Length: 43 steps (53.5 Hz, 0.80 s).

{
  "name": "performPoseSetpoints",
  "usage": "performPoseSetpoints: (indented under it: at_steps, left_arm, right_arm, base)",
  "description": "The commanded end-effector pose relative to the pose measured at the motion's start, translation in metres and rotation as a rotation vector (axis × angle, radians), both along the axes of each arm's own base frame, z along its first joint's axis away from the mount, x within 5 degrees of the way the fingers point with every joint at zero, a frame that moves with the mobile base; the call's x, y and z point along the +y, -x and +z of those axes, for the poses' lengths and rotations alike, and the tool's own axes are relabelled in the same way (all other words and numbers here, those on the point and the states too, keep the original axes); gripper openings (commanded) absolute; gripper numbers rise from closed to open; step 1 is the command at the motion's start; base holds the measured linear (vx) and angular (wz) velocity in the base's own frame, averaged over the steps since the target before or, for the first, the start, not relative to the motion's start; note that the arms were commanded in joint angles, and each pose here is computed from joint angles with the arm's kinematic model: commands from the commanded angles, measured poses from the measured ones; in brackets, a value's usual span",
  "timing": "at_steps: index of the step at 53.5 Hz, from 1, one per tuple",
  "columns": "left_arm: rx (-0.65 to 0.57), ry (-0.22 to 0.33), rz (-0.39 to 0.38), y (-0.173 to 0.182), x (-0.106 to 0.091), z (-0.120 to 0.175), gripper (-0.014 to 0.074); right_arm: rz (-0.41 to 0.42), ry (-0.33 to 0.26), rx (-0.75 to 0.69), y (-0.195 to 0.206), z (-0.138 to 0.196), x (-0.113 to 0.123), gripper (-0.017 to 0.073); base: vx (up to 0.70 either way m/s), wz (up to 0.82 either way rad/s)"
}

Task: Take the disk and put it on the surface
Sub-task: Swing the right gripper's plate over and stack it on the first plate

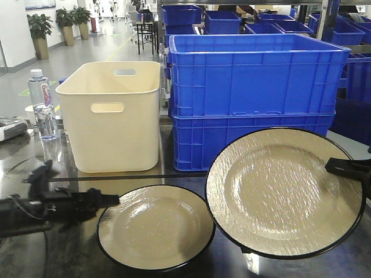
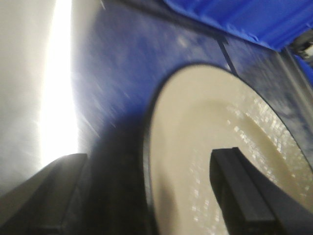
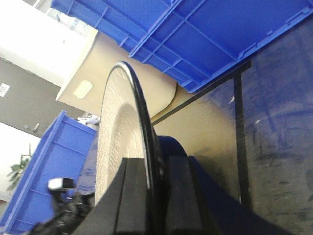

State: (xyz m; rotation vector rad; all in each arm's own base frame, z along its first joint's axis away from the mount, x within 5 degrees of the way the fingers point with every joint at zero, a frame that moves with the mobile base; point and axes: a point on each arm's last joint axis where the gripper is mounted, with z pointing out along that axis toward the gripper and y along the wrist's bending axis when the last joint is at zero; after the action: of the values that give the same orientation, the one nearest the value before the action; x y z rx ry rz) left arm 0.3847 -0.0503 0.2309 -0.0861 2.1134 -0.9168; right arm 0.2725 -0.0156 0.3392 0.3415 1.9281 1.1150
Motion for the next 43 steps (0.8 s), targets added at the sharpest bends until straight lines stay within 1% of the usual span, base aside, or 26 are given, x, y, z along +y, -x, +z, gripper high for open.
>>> performPoseSetpoints:
  at_steps: [1, 4, 7, 10, 12, 13, 14, 16, 19, 21, 22, 23, 24, 25, 27, 31, 36, 43]
  left_arm:
    - [-0.163, 0.001, 0.015, 0.01, 0.013, 0.053, 0.0602]
    - [-0.211, -0.022, 0.019, 0.018, 0.023, 0.07, 0.0584]
    - [-0.259, -0.058, 0.018, 0.029, 0.033, 0.086, 0.0559]
    - [-0.315, -0.09, 0.008, 0.043, 0.04, 0.106, 0.0514]
    - [-0.344, -0.128, 0.004, 0.053, 0.045, 0.117, 0.0472]
    - [-0.359, -0.148, 0.005, 0.059, 0.047, 0.123, 0.044]
    - [-0.38, -0.173, 0.012, 0.069, 0.049, 0.134, 0.0389]
    - [-0.398, -0.212, 0.022, 0.078, 0.052, 0.143, 0.0316]
    - [-0.417, -0.27, 0.042, 0.093, 0.056, 0.156, 0.0162]
    - [-0.427, -0.295, 0.053, 0.103, 0.056, 0.164, 0.0056]
    - [-0.433, -0.299, 0.056, 0.108, 0.055, 0.167, 0.0004]
    - [-0.439, -0.314, 0.056, 0.112, 0.055, 0.17, -0.001]
    - [-0.441, -0.325, 0.055, 0.114, 0.055, 0.172, -0.001]
    - [-0.441, -0.357, 0.043, 0.128, 0.052, 0.179, -0.0008]
    - [-0.436, -0.361, 0.041, 0.13, 0.052, 0.179, -0.0008]
    - [-0.43, -0.359, 0.036, 0.131, 0.051, 0.179, -0.0007]
    - [-0.42, -0.344, 0.033, 0.132, 0.05, 0.179, -0.0007]
    - [-0.419, -0.343, 0.029, 0.132, 0.05, 0.179, -0.0007]
  right_arm:
    - [-0.006, -0.105, -0.117, 0.001, 0.027, 0.005, 0.0007]
    - [-0.002, -0.118, -0.112, -0.005, 0.024, 0.01, 0.0008]
    - [-0.002, -0.142, -0.105, -0.012, 0.021, 0.016, 0.0008]
    - [-0.006, -0.158, -0.109, -0.02, 0.016, 0.023, 0.0008]
    - [-0.007, -0.169, -0.118, -0.025, 0.015, 0.029, 0.0008]
    - [-0.002, -0.159, -0.118, -0.028, 0.013, 0.031, 0.0008]
    - [0.009, -0.135, -0.124, -0.034, 0.012, 0.036, 0.0008]
    - [0.034, -0.115, -0.133, -0.04, 0.012, 0.046, 0.0008]
    - [0.069, -0.106, -0.137, -0.052, 0.013, 0.06, 0.0008]
    - [0.088, -0.101, -0.136, -0.061, 0.013, 0.071, 0.0011]
    - [0.095, -0.098, -0.129, -0.065, 0.011, 0.077, 0.0011]
    - [0.099, -0.097, -0.134, -0.069, 0.014, 0.08, 0.0011]
    - [0.106, -0.094, -0.127, -0.073, 0.011, 0.086, 0.0011]
    - [0.159, -0.09, -0.131, -0.093, 0.012, 0.116, 0.0017]
    - [0.177, -0.088, -0.128, -0.099, 0.009, 0.128, 0.002]
    - [0.2, -0.078, -0.122, -0.108, 0.004, 0.145, 0.0041]
    - [0.228, -0.072, -0.102, -0.116, -0.006, 0.164, 0.01]
    - [0.263, -0.064, -0.061, -0.12, -0.025, 0.181, 0.0244]
  base:
    - [0.0, 0.0]
    - [0.0, 0.0]
    - [0.0, 0.0]
    - [0.0, 0.0]
    - [0.0, 0.0]
    - [0.0, 0.0]
    - [0.0, 0.0]
    - [0.0, 0.0]
    - [0.0, 0.0]
    - [0.0, 0.0]
    - [0.0, 0.0]
    - [0.0, 0.0]
    - [0.0, 0.0]
    - [0.0, 0.0]
    - [0.0, 0.0]
    - [0.0, 0.0]
    - [0.0, 0.0]
    - [0.0, 0.0]
